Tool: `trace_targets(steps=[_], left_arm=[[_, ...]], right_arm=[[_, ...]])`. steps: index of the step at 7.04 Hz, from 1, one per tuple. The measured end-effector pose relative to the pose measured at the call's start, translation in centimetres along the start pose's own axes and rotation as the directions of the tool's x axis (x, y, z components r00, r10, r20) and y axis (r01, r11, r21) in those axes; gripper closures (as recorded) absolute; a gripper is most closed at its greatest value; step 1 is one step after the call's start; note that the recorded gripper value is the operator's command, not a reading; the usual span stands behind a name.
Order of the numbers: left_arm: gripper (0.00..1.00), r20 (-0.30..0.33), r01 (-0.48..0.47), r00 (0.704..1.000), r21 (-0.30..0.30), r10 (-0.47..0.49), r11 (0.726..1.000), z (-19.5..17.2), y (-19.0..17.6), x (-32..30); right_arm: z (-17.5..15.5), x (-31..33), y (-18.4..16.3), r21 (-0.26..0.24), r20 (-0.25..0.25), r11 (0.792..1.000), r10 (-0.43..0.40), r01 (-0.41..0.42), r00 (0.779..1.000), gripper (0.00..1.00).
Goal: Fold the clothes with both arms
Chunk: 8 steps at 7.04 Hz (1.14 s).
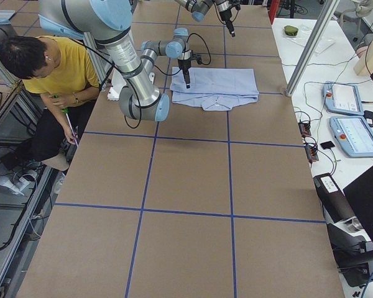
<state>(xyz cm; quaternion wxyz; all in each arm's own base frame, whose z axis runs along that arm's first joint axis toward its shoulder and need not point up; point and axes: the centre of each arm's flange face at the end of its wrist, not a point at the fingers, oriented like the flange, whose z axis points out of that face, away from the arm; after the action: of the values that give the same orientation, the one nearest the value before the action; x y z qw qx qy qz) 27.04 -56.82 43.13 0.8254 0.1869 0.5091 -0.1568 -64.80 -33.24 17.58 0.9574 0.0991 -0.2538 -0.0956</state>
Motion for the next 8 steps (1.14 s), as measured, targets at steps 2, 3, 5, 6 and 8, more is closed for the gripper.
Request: trace_targets(steps=[2,3,5,6,8], left_arm=[[0.00,-0.001,0.001,1.000,-0.001,-0.001,1.000,-0.1,0.0,0.0],[0.00,0.000,0.002,1.000,-0.002,-0.002,1.000,-0.1,0.1,-0.1],[0.00,0.003,0.004,1.000,-0.004,-0.004,1.000,-0.1,0.3,-0.3],[0.00,0.002,0.005,1.000,-0.004,-0.005,1.000,-0.2,0.3,-0.3],[0.00,-0.001,0.005,1.000,-0.002,-0.005,1.000,-0.3,0.2,-0.2]], right_arm=[[0.7,-1.0,1.5,-0.011,-0.038,0.998,-0.055,0.054,0.998,0.00],[0.4,-1.4,1.6,-0.010,-0.036,0.998,-0.062,0.061,0.997,0.00],[0.5,-1.5,1.7,-0.010,-0.039,0.998,-0.064,0.064,0.997,0.00],[1.1,-1.2,1.8,-0.015,-0.049,0.998,-0.065,0.064,0.997,0.00],[2.2,-0.3,2.2,-0.026,-0.066,0.998,-0.065,0.063,0.996,0.00]])
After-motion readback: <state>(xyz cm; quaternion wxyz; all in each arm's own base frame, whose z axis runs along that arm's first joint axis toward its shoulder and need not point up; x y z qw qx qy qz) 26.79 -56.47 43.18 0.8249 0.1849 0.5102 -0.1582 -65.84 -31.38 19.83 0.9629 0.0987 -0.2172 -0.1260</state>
